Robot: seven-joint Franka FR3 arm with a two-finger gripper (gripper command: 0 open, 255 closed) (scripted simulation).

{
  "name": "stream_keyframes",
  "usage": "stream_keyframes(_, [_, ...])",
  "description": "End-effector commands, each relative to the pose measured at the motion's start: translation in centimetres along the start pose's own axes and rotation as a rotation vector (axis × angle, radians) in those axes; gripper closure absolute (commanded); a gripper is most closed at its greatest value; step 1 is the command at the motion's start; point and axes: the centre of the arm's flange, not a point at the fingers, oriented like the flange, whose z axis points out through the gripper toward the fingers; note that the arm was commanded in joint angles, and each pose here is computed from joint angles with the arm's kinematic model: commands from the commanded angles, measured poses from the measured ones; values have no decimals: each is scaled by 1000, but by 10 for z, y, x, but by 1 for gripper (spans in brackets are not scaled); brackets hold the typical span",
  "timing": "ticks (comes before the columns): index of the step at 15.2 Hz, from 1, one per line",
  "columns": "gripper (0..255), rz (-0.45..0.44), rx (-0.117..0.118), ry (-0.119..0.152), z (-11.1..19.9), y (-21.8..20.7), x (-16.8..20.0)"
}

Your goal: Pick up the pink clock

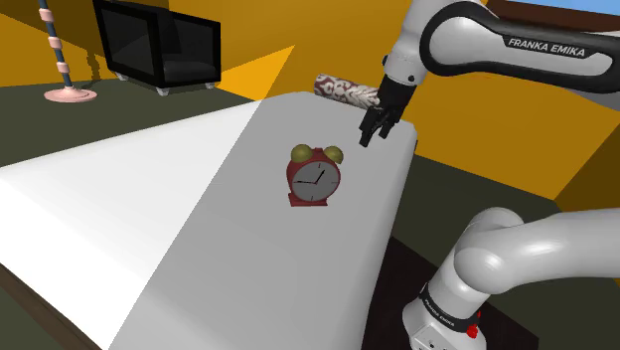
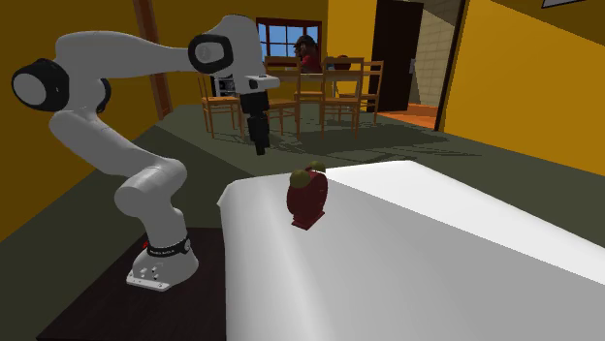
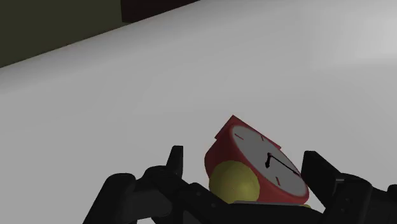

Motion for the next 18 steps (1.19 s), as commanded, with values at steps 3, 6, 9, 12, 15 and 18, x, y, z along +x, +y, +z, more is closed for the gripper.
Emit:
stream_keyframes(3, [0, -28, 84, -44, 11, 14, 31])
stream_keyframes(6, [0, -69, 209, -110, 31, 30, 78])
stream_keyframes(9, [0, -111, 334, -176, 56, 42, 124])
stream_keyframes(12, [0, -122, 370, -195, 74, 44, 136])
stream_keyframes(15, [0, -122, 370, -195, 90, 43, 134])
stream_keyframes(18, [0, -122, 370, -195, 103, 42, 132])
